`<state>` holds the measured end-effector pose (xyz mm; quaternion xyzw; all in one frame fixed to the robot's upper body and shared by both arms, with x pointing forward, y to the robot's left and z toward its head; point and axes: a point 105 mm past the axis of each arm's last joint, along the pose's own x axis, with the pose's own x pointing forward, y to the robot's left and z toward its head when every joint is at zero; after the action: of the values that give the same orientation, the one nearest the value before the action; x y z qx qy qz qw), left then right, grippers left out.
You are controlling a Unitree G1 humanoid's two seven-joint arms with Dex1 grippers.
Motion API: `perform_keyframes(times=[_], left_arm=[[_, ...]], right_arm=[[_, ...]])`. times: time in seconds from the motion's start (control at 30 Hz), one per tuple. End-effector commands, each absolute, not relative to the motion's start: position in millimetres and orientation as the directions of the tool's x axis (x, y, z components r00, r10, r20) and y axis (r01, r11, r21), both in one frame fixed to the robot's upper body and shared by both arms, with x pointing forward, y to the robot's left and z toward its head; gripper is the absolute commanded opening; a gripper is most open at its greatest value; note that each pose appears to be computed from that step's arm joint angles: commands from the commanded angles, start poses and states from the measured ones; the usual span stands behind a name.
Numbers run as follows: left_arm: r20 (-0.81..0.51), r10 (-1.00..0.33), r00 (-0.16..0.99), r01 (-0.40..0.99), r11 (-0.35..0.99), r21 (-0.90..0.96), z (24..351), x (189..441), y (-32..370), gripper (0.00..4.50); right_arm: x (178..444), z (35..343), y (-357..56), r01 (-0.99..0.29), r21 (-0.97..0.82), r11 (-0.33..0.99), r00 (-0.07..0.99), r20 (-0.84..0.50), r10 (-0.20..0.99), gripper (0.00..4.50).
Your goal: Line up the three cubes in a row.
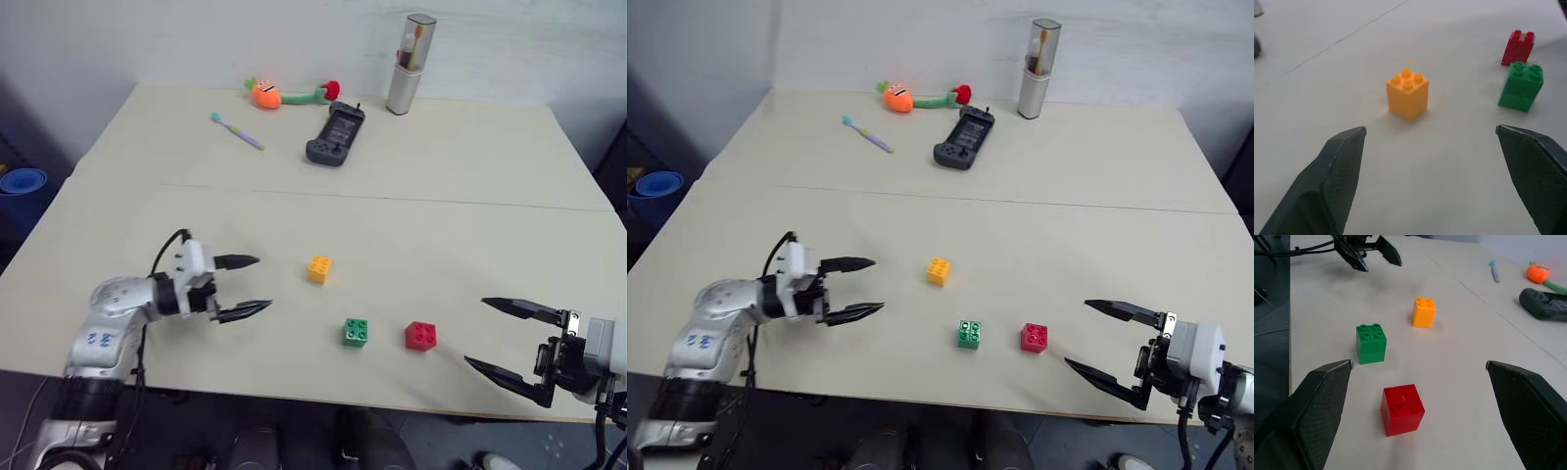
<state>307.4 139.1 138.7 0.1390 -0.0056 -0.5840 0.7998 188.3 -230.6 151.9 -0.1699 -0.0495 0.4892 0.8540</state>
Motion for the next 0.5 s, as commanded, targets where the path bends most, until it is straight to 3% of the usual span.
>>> perform_keyframes(times=[0.03,0.23,0.5], left_arm=[[-0.218,-0.957,0.192,0.952,0.128,0.276,133,328,118,4.47],[-0.318,-0.942,0.107,0.952,0.005,0.307,133,366,90,4.47],[-0.388,-0.922,0.004,0.945,-0.124,0.303,128,366,81,4.47]], right_arm=[[188,157,-229,-0.810,-0.362,0.462,0.516,-0.066,0.854,4.50],[184,159,-229,-0.785,-0.366,0.499,0.553,-0.051,0.832,4.50],[171,157,-228,-0.746,-0.364,0.558,0.612,-0.044,0.790,4.50]])
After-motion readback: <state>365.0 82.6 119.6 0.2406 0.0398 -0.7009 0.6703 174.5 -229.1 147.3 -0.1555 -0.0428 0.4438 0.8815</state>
